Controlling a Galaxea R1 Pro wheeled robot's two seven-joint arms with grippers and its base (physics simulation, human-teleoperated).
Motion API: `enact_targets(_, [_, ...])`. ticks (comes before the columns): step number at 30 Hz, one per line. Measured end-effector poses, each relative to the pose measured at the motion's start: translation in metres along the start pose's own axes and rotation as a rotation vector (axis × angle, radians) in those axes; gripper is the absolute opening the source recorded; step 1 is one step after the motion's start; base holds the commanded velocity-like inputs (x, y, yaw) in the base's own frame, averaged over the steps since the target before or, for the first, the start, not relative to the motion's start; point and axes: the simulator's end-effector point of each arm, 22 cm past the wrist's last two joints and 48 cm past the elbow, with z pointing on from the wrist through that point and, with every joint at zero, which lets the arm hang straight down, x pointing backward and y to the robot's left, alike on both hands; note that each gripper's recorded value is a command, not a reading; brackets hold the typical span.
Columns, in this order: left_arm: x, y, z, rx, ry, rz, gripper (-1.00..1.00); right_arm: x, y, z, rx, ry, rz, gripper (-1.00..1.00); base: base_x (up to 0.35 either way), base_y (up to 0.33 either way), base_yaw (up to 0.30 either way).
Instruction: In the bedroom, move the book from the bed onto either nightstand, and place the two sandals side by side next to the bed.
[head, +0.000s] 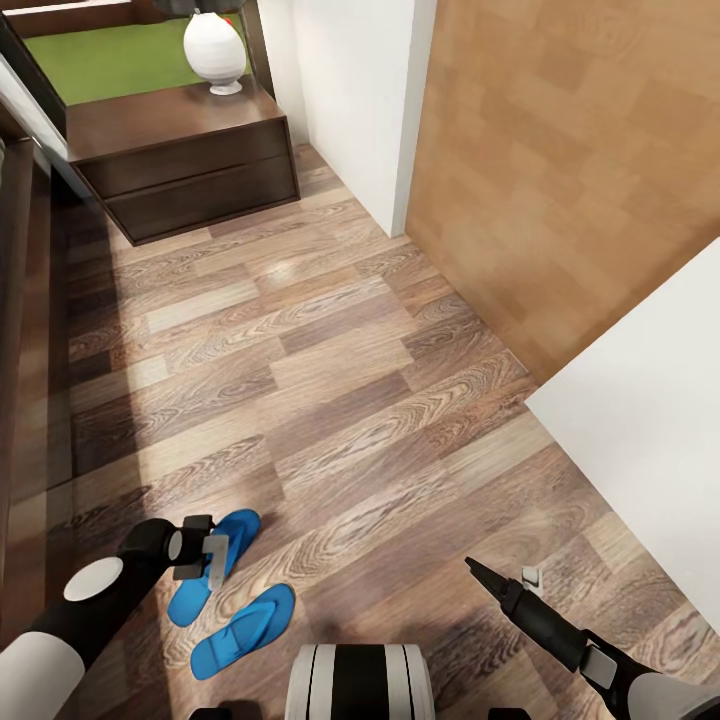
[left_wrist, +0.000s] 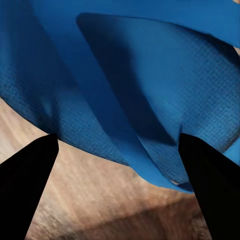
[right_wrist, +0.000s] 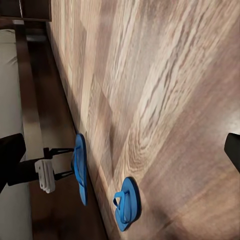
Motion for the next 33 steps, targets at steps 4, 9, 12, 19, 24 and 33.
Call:
enact_targets(4, [-0.007,-0.002,0.001,0.005,-0.01,-0.002,-1.0,0.0,0.0,0.0,0.001,0.0,0.001,1.0,0.0,0.0,0.0])
enact_targets(9, [-0.012,-0.008,0.005,0.018,-0.014,-0.003,-1.0,0.0,0.0,0.0,0.002,0.0,0.001,1.0,0.0,0.0,0.0])
enact_targets(12, [-0.012,-0.01,0.006,0.023,-0.014,-0.004,-1.0,0.0,0.0,0.0,0.002,0.0,0.001,1.0,0.0,0.0,0.0])
enact_targets(19, [-0.011,-0.014,0.007,0.031,-0.011,-0.006,-1.0,0.0,0.0,0.0,0.002,0.001,0.002,1.0,0.0,0.0,0.0])
enact_targets(24, [-0.008,-0.018,0.009,0.039,-0.005,-0.007,-1.0,0.0,0.0,0.0,0.002,0.001,0.003,1.0,0.0,0.0,0.0])
enact_targets(33, [-0.003,-0.014,0.014,0.002,0.005,-0.016,-1.0,0.0,0.0,0.0,0.002,0.002,0.003,1.0,0.0,0.0,0.0])
